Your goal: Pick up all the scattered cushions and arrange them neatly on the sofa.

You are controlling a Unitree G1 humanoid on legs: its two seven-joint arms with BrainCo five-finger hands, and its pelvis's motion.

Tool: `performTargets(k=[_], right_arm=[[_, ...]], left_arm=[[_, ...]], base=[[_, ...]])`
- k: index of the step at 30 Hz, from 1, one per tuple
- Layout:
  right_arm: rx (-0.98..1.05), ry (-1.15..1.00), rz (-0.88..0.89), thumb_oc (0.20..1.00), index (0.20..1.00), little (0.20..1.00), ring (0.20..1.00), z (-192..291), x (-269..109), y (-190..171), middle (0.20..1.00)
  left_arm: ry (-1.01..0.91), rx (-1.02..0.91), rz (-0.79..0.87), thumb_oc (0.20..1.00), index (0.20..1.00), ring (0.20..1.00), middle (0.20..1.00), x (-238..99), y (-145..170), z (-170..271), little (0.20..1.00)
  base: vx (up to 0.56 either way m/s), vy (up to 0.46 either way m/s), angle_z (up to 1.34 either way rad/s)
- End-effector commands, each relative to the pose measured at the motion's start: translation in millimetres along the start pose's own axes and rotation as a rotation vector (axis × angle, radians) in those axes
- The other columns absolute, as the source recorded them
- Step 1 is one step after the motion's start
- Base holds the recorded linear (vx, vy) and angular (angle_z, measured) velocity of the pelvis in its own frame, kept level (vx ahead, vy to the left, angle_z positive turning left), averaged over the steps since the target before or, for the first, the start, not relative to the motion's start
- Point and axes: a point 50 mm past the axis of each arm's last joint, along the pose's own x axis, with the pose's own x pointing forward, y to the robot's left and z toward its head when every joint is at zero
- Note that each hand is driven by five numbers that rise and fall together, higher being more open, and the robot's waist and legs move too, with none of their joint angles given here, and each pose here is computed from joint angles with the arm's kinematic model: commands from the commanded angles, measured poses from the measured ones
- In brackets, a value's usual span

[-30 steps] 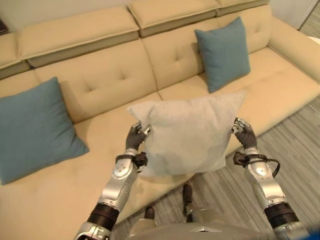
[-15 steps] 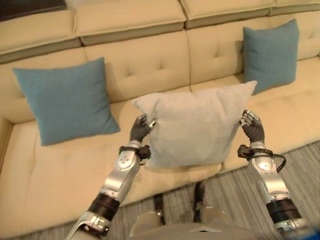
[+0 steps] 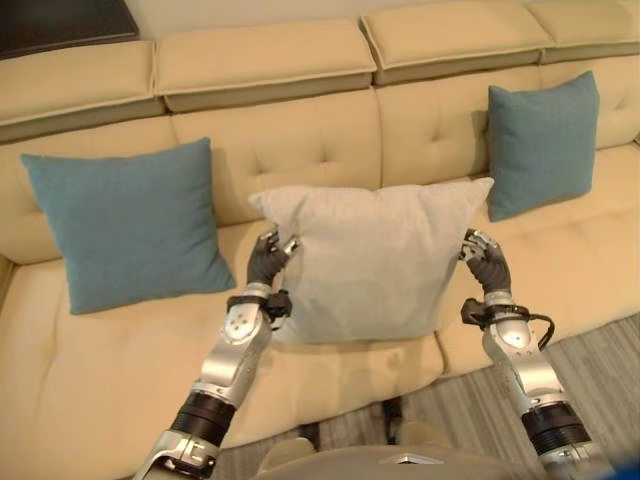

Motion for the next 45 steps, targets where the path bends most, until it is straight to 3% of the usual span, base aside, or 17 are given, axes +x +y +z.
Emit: performTargets(k=[1,12,17,28,45], right_arm=[[0.049,-0.268,0.058,0.2,0.2,0.2,0.2,51,12,11,0.2],[0.034,-0.482,0.073,0.2,0.2,0.2,0.2,118,49,38,0.2],[-0.035,-0.627,0.084,0.2,0.2,0.2,0.2,177,74,49,0.2],[-0.077,-0.773,0.1,0.2,0.2,0.2,0.2,254,91,83,0.2],[-0.134,-0.808,0.106,0.2,0.2,0.2,0.2,275,94,91,0.2]], left_arm=[[-0.268,-0.03,-0.155,0.2,0.2,0.2,0.2,12,-34,51,0.2],[-0.37,-0.064,-0.182,0.2,0.2,0.2,0.2,51,-73,86,0.2],[-0.493,0.0,-0.219,0.2,0.2,0.2,0.2,75,-90,130,0.2],[-0.641,0.025,-0.212,0.2,0.2,0.2,0.2,102,-119,197,0.2],[-0.668,0.017,-0.168,0.2,0.2,0.2,0.2,106,-117,208,0.2]], base=[[0.12,-0.102,0.25],[-0.04,-0.049,0.16],[-0.16,-0.005,0.02],[-0.03,-0.008,0.0],[0.0,0.001,0.01]])
